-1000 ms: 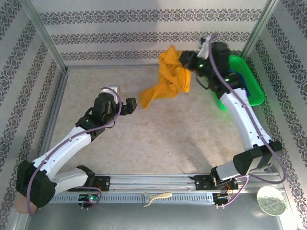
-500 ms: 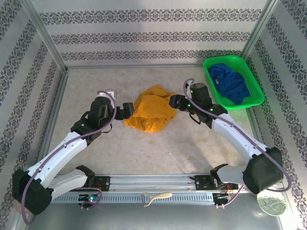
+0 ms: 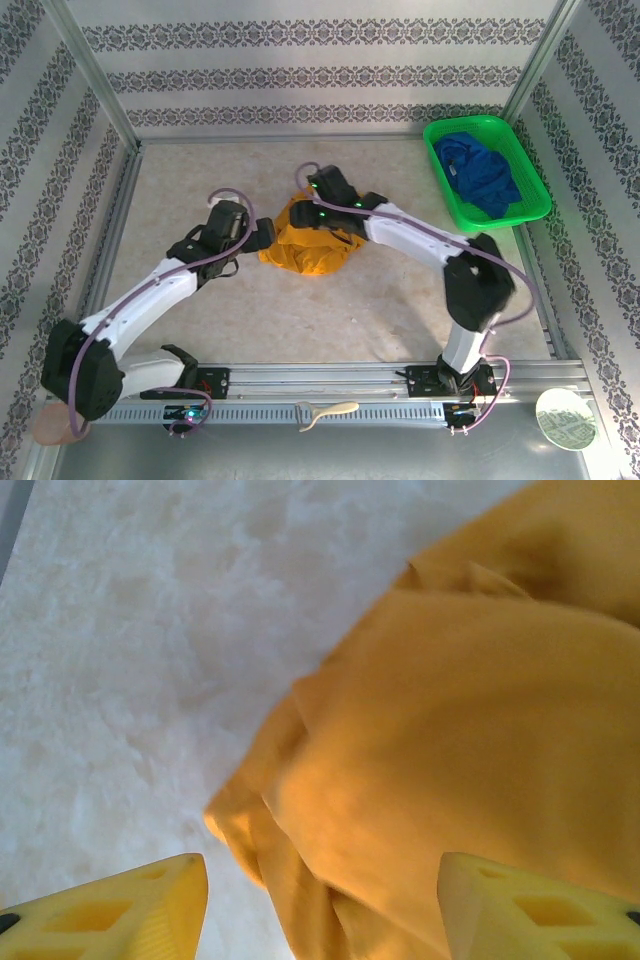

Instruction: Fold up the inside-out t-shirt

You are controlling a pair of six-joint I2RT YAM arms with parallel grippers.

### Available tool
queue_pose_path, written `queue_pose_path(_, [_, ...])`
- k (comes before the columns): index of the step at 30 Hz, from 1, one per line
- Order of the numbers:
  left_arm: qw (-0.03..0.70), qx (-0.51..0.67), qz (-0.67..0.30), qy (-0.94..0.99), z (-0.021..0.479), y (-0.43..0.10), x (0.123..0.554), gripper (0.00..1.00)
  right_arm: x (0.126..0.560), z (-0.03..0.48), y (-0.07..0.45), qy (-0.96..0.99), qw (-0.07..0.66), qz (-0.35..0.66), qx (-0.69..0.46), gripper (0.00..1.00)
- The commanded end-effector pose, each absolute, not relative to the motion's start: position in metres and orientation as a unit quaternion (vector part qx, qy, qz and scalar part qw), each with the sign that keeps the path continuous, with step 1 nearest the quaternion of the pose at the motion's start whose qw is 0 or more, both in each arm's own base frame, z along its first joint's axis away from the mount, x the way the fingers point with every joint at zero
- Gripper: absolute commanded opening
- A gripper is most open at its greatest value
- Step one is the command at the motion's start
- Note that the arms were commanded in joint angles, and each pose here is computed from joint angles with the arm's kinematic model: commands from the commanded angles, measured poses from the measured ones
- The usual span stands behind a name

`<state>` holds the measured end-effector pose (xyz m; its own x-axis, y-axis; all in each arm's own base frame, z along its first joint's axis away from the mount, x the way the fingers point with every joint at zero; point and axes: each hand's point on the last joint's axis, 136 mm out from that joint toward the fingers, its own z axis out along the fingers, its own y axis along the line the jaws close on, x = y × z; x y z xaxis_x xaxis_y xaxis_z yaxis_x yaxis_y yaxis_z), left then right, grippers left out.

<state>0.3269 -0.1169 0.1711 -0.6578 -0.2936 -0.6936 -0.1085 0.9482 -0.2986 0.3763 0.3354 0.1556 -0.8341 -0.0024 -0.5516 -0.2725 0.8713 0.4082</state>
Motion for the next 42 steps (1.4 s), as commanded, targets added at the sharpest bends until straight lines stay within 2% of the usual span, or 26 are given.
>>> queue_pose_path(1, [0.413,-0.174,-0.117,0.886,0.176,-0.094,0.316,0.99,0.39,0.127,0.329,0.95,0.273,0.139,-0.058,0.64])
queue_pose_path(5, [0.414,-0.178,-0.123,0.884,0.177,-0.091,0.307,0.99,0.411,0.103,0.323,0.956,0.278,0.091,-0.026,0.62])
queue_pose_path(7, [0.412,-0.176,-0.124,0.885,0.178,-0.091,0.304,0.99,0.417,0.095,0.32,0.959,0.27,0.088,-0.021,0.58])
queue_pose_path(8, [0.411,-0.175,-0.124,0.886,0.178,-0.09,0.303,0.99,0.42,0.092,0.32,0.96,0.264,0.091,-0.02,0.51])
queue_pose_path(9, [0.41,-0.173,-0.124,0.887,0.179,-0.091,0.302,0.99,0.422,0.09,0.319,0.961,0.259,0.096,-0.021,0.4])
queue_pose_path(11, [0.41,-0.171,-0.128,0.887,0.18,-0.091,0.302,0.99,0.425,0.093,0.32,0.961,0.249,0.116,-0.029,0.05])
queue_pose_path(12, [0.409,-0.169,-0.129,0.888,0.179,-0.092,0.301,0.99,0.426,0.098,0.317,0.96,0.249,0.123,-0.031,0.0])
queue_pose_path(17, [0.406,-0.149,-0.137,0.891,0.178,-0.099,0.302,0.99,0.413,0.167,0.286,0.934,0.305,0.186,-0.025,0.0])
queue_pose_path(21, [0.399,-0.132,-0.135,0.897,0.172,-0.103,0.305,1.0,0.375,0.199,0.239,0.914,0.338,0.223,0.006,0.0])
queue_pose_path(24, [0.391,-0.117,-0.14,0.902,0.166,-0.11,0.309,0.99,0.333,0.191,0.194,0.908,0.348,0.23,0.05,0.0])
queue_pose_path(30, [0.368,-0.098,-0.162,0.91,0.155,-0.131,0.325,0.99,0.248,0.096,0.11,0.917,0.305,0.176,0.189,0.0])
queue_pose_path(33, [0.349,-0.09,-0.155,0.92,0.149,-0.137,0.333,0.99,0.22,0.076,0.074,0.907,0.312,0.144,0.245,0.0])
queue_pose_path(38, [0.317,-0.094,-0.126,0.935,0.134,-0.136,0.339,0.99,0.211,0.099,0.043,0.873,0.37,0.131,0.289,0.0])
queue_pose_path(42, [0.292,-0.095,-0.148,0.94,0.116,-0.151,0.342,1.0,0.228,0.114,0.05,0.874,0.374,0.143,0.277,0.0])
